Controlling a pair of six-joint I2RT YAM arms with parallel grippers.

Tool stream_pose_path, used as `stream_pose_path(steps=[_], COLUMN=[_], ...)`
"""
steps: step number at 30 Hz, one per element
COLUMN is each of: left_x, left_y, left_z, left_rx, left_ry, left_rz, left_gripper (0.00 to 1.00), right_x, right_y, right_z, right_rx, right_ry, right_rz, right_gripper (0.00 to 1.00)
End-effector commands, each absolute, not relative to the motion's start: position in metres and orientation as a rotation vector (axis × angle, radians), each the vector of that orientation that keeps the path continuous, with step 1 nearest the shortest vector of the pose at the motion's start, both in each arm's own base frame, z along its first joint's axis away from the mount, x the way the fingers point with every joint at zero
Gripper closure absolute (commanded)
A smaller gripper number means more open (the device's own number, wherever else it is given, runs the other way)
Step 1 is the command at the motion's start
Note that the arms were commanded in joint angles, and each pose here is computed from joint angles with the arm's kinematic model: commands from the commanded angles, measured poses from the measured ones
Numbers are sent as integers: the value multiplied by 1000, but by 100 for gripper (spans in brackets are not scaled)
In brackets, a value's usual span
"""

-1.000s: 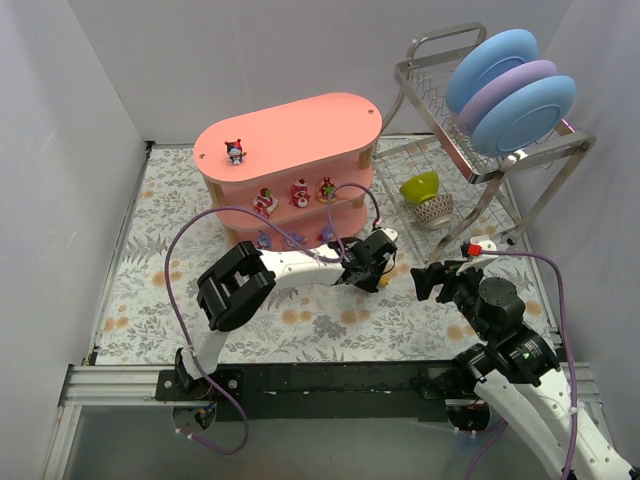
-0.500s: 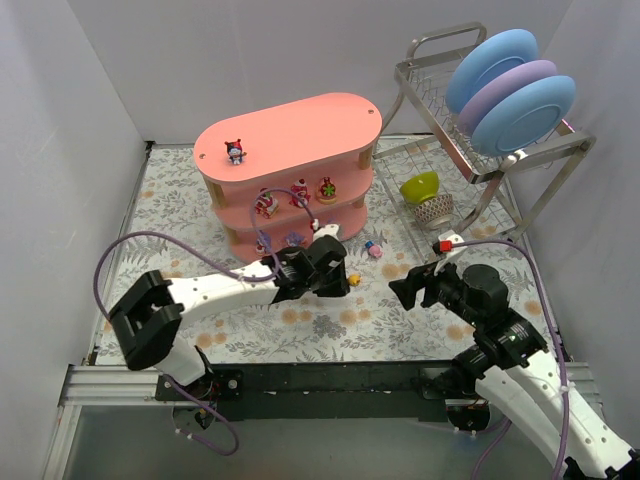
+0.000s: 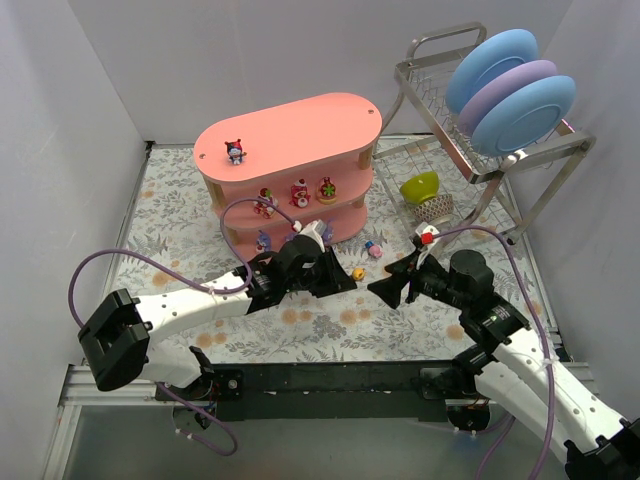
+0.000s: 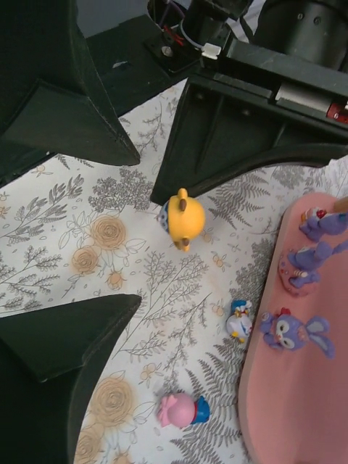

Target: Place and organize the plastic toys onto the shelf

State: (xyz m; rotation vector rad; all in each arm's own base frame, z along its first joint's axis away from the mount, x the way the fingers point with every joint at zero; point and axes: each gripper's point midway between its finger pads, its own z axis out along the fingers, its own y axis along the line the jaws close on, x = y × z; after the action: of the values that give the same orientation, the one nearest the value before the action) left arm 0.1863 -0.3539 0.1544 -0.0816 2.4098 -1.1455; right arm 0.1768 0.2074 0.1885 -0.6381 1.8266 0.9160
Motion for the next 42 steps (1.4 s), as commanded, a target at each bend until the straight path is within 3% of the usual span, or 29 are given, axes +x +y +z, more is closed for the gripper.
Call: stream_pose_path(steps=[1,33,38,42], left_x=[180,170,168,167], left_y=[-366,-370,-370,-371], left_z=[186,211,212,216], left_rx=[-94,-96,-91,-84], left_ry=[2331,2252,2250,2239], left_rz=[-1339,-1508,-1521,-1539], left_gripper=[100,100,100,100], right_x=[176,176,175,176], right_y=[226,240,241,242], right_z=[217,229,236,235], right_rx=[-696,-635,-633,-636], right_ry=[1668,1568,1550,1551], right_rz=[1017,1153,1166,1173], right_gripper=[22,27,31,39])
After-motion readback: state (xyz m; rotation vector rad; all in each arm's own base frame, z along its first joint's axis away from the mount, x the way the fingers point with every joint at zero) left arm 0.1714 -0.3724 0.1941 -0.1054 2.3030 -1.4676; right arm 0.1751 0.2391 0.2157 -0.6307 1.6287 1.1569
